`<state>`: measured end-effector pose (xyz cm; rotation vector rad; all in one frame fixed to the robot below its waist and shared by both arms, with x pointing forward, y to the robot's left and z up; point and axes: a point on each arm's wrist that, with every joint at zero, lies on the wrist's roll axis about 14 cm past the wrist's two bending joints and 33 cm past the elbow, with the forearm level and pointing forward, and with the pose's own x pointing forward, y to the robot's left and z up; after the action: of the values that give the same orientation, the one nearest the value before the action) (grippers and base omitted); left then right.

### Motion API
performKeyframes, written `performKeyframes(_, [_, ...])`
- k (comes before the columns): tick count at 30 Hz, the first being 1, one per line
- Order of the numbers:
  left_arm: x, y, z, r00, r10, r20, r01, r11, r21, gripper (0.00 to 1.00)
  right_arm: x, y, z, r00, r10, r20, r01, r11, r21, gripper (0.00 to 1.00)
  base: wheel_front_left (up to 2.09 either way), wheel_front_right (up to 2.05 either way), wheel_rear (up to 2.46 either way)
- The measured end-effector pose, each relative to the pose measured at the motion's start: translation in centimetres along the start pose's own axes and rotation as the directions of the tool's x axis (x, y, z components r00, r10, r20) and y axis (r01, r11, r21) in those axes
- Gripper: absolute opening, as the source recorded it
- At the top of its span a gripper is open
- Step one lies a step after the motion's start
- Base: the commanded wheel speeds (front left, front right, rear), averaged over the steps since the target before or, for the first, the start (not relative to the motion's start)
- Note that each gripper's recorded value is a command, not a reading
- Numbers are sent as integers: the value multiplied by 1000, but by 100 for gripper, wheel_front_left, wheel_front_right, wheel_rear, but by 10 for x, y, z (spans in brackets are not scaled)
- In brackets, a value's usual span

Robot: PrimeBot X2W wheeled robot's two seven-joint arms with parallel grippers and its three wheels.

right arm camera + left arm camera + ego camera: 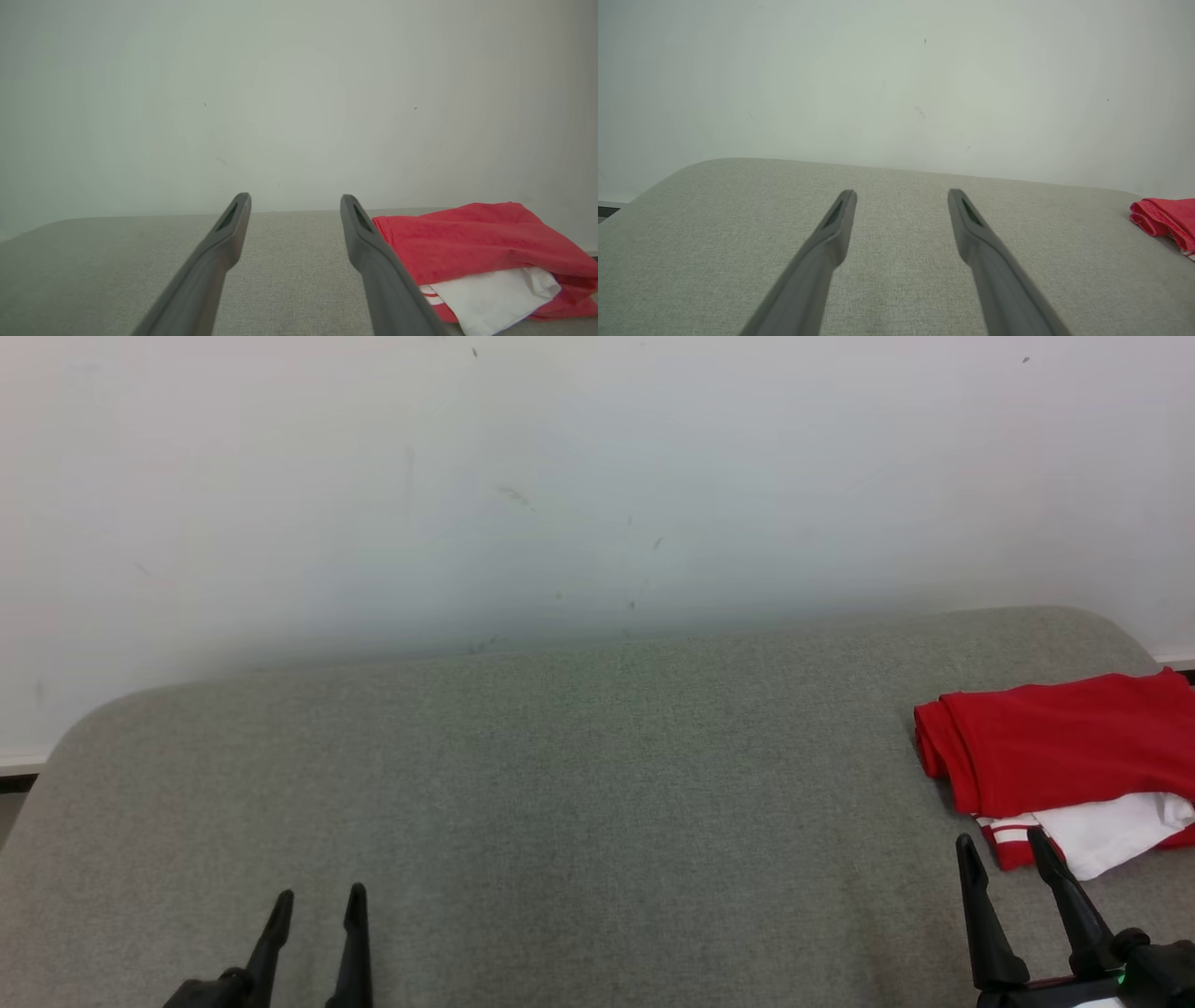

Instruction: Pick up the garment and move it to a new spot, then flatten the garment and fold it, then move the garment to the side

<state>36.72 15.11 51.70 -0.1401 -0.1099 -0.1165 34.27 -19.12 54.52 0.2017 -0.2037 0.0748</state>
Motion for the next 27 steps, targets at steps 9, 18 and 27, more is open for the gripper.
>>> performKeyframes(9, [3,-4,-1,1000,-13,-2,13,1000,-5,100,-2,-3,-5,1000,-14,-13,14,1000,6,100,0,0,0])
performKeyframes(18, [-8,-1,-26,996,7,-88,-11,999,-36,0,-13,-4,-27,996,-33,-85,36,999,32,0,0,0,0])
performKeyframes(27, [-8,9,-30,991,57,-120,-79,978,-192,0,-11,-11,-32,991,-80,-112,100,977,189,0,0,0,0])
